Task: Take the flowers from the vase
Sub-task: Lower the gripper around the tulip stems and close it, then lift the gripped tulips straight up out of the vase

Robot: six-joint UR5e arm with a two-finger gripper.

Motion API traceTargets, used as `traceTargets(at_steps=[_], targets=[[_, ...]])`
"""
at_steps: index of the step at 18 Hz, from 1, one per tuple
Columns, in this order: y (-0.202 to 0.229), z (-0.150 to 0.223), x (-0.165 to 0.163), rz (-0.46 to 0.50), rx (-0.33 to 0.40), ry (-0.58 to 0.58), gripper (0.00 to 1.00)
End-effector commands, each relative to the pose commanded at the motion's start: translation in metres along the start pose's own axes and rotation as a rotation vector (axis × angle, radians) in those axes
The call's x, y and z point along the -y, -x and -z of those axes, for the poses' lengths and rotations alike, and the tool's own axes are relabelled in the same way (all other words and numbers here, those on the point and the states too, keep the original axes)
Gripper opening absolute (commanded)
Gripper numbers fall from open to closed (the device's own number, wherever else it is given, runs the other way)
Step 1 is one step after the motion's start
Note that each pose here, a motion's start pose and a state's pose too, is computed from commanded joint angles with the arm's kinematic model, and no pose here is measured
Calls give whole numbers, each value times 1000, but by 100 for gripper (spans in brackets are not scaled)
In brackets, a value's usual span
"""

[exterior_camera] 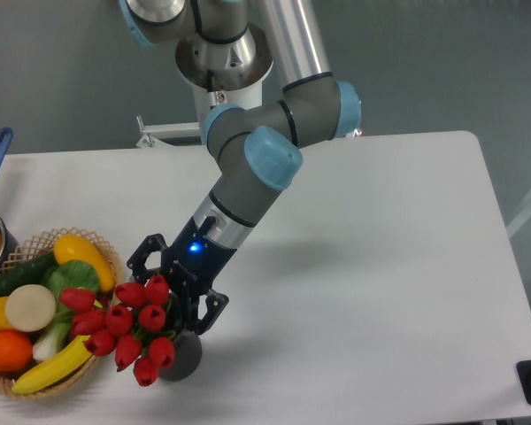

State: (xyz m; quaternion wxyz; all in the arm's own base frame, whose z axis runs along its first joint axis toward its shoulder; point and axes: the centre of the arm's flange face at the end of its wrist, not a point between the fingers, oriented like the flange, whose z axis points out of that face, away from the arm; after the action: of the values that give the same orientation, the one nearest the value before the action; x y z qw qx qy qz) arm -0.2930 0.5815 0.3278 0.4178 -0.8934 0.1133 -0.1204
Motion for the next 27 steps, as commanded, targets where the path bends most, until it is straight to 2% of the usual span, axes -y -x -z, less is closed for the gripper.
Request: traceTargets(at_steps=[2,3,5,12,27], targets=[[-1,0,-2,2,0,4,20],[-2,0,-2,3,3,8,9],[-3,2,-3,15,6,10,0],[-4,15,4,70,45,20,0],[-1,67,38,67,113,-50,0]])
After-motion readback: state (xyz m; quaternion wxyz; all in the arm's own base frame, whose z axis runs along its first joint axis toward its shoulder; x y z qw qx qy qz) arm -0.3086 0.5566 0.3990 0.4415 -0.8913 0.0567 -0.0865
